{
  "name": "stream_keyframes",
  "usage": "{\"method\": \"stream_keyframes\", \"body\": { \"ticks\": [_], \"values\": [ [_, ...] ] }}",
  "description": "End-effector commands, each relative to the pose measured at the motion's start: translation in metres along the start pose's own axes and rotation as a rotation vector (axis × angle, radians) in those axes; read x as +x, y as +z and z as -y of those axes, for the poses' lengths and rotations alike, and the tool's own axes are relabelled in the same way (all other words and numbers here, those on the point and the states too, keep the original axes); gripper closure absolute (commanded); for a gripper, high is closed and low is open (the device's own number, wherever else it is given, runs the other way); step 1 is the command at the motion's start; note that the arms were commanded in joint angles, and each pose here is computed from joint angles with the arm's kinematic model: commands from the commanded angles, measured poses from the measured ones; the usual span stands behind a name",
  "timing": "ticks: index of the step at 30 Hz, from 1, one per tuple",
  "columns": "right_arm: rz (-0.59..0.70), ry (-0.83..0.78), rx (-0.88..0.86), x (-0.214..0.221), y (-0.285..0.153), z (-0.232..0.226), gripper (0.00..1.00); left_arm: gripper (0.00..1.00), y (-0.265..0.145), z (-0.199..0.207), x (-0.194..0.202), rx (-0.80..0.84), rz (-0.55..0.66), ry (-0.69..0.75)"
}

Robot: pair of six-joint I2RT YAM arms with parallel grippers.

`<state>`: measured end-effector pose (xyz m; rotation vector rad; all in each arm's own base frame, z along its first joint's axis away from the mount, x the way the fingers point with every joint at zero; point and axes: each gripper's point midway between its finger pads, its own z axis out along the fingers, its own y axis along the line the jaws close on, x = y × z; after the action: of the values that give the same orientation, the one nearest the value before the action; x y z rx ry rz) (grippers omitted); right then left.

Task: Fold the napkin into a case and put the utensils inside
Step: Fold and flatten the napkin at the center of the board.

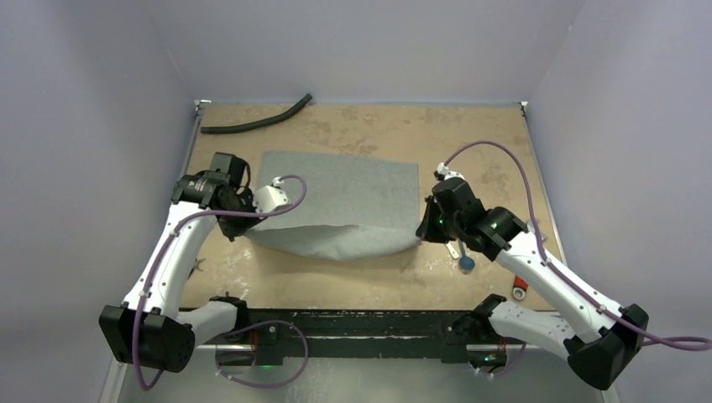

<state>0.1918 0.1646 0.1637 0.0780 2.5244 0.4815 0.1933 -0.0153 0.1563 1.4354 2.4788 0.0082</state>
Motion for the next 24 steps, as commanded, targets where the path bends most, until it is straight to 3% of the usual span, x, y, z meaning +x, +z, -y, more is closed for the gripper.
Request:
{"method": "stream_keyframes", "body": {
  "ticks": [1,11,24],
  "values": [
    [0.072,-0.035,0.029,-0.028,-0.008,-0.006,1.00,1.00,-0.011,-0.037,-0.023,-0.126,0.054,-0.008],
    [0.348,-0.089,0.112,-0.113,0.021,-0.016,1.00,1.00,0.014,-0.151,-0.080,-0.442,0.129,-0.181],
    [0.439,-0.057,0.179,-0.175,0.079,0.019,1.00,1.00,0.064,-0.236,-0.124,-0.548,0.109,-0.249]
  ]
}}
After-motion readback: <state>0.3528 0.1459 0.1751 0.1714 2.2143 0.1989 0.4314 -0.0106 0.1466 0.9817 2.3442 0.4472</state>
